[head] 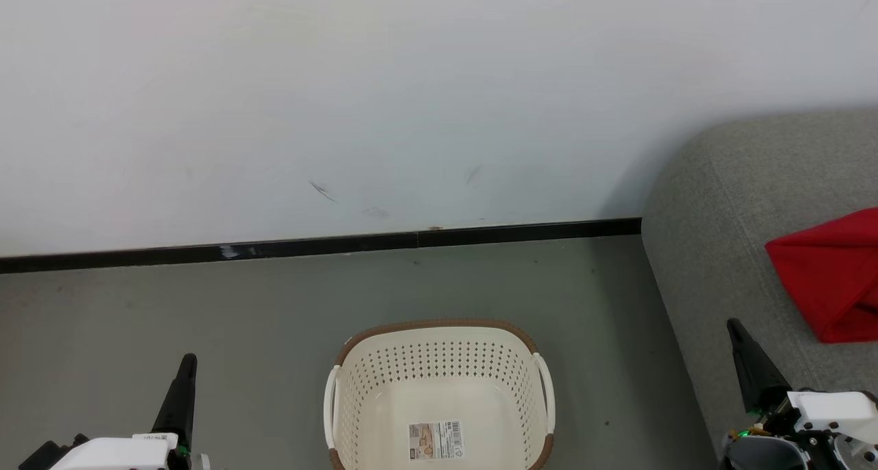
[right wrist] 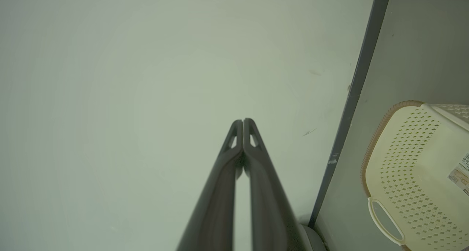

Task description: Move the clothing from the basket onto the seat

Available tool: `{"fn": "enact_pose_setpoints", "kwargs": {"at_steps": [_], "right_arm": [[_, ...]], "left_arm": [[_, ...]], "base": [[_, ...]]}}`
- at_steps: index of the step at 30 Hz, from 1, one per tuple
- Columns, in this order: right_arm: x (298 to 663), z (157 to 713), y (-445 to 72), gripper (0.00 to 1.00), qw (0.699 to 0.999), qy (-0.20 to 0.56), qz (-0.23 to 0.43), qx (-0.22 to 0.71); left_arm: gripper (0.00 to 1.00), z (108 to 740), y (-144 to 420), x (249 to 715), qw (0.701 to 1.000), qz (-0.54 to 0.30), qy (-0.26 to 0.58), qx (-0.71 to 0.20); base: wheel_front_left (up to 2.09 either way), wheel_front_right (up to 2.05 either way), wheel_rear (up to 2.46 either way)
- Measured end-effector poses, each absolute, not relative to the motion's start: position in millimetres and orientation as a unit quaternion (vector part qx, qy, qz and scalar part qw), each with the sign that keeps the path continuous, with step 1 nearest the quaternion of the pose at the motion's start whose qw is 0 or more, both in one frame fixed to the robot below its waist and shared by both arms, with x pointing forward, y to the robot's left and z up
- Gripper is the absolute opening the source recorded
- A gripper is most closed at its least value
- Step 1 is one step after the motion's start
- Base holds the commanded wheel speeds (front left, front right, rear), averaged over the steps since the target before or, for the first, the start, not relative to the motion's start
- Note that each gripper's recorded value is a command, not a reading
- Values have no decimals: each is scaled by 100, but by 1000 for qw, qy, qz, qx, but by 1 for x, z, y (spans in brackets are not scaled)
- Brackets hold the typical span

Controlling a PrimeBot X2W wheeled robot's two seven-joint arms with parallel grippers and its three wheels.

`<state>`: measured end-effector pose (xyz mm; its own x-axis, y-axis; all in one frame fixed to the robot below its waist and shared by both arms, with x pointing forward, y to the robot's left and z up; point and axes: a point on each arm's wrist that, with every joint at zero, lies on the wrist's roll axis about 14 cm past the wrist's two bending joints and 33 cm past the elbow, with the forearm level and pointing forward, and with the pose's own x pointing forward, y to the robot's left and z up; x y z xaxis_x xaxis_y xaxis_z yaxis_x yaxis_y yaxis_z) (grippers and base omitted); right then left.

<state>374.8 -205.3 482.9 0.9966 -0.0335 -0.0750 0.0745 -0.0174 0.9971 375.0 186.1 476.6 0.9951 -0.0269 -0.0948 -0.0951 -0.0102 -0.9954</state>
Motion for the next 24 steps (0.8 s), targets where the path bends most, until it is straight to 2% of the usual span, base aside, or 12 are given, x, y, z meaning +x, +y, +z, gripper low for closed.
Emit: {"fn": "enact_pose_setpoints", "kwargs": {"at_steps": [24], "right_arm": [[375, 483, -205, 0, 699, 13, -40, 714]], "left_arm": [[0, 476, 186, 375, 702, 25, 43, -710]], "base": [[0, 0, 0]]}}
